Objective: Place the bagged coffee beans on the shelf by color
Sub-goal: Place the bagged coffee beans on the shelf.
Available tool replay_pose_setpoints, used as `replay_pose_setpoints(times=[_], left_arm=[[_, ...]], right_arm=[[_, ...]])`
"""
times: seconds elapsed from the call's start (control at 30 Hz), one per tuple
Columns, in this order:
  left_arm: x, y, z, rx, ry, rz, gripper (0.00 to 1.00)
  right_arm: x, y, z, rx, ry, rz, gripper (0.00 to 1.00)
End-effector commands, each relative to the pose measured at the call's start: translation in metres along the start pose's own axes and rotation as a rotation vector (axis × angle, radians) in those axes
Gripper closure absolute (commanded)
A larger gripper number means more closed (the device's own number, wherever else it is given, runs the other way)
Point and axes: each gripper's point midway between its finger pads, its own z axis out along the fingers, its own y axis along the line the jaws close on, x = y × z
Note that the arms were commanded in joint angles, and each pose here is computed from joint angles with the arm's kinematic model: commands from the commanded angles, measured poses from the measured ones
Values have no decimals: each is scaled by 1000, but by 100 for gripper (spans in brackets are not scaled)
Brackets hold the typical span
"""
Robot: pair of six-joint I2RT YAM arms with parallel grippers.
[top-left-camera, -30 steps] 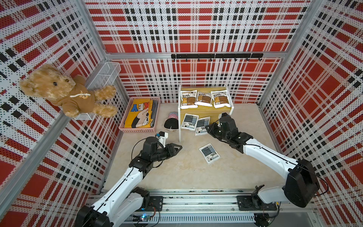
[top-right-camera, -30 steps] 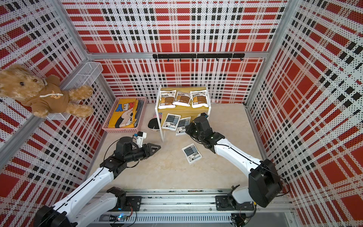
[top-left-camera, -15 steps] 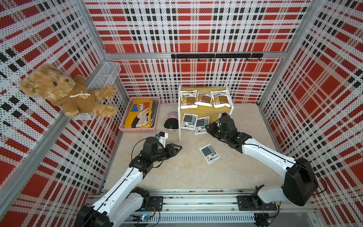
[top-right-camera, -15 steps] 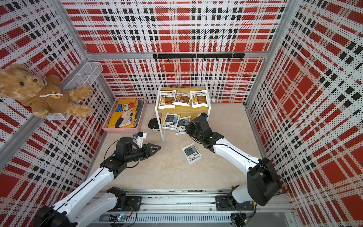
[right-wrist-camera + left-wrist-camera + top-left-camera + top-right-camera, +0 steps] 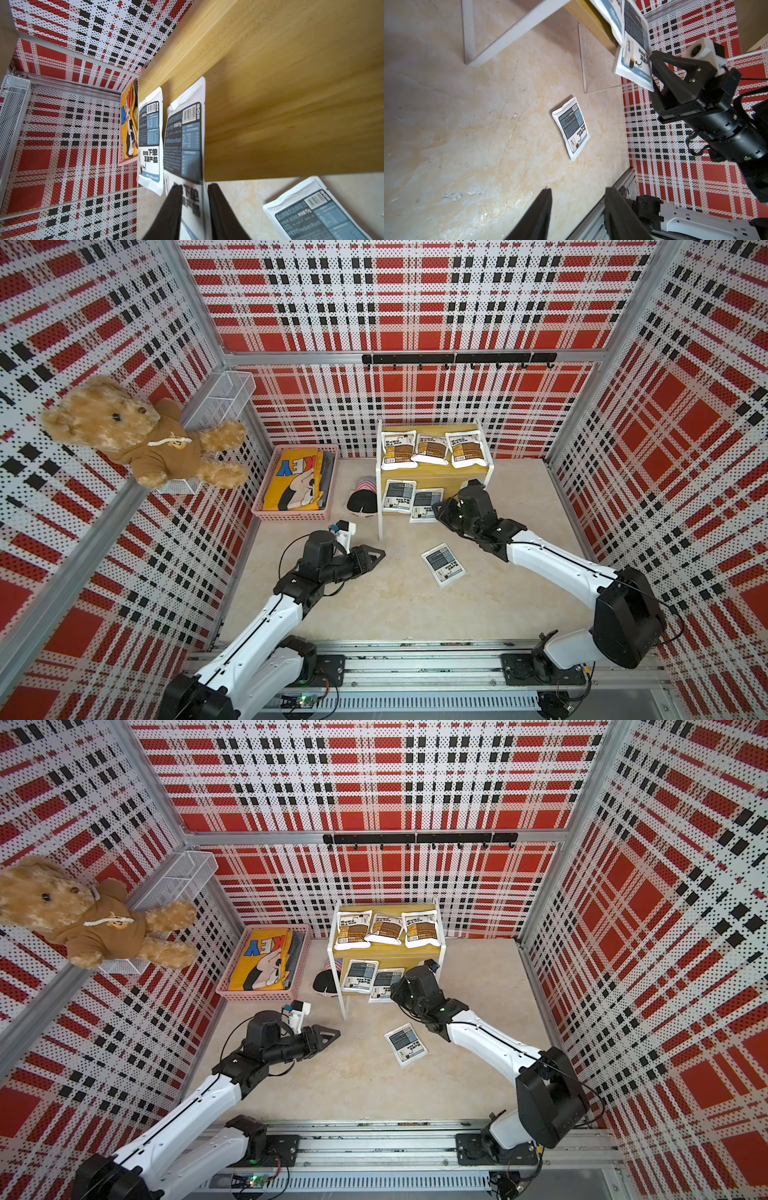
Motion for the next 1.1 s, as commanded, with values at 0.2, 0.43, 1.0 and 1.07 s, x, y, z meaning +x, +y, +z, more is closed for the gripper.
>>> replay_pose_setpoints(times=[0.2, 0.43, 1.0, 1.07], left_arm=[[2, 1, -2, 9, -3, 20, 52], [1, -1, -2, 14, -6, 21, 51], [2, -2, -3, 22, -9, 15, 52], [1, -2, -3, 23, -10, 15, 52]], right_arm=[[-8, 0, -14, 10, -57, 25, 58], [-7, -7, -22, 22, -70, 40, 51], [-10, -6, -37, 39, -90, 34, 30], [-9, -6, -41, 49, -88, 27, 30]])
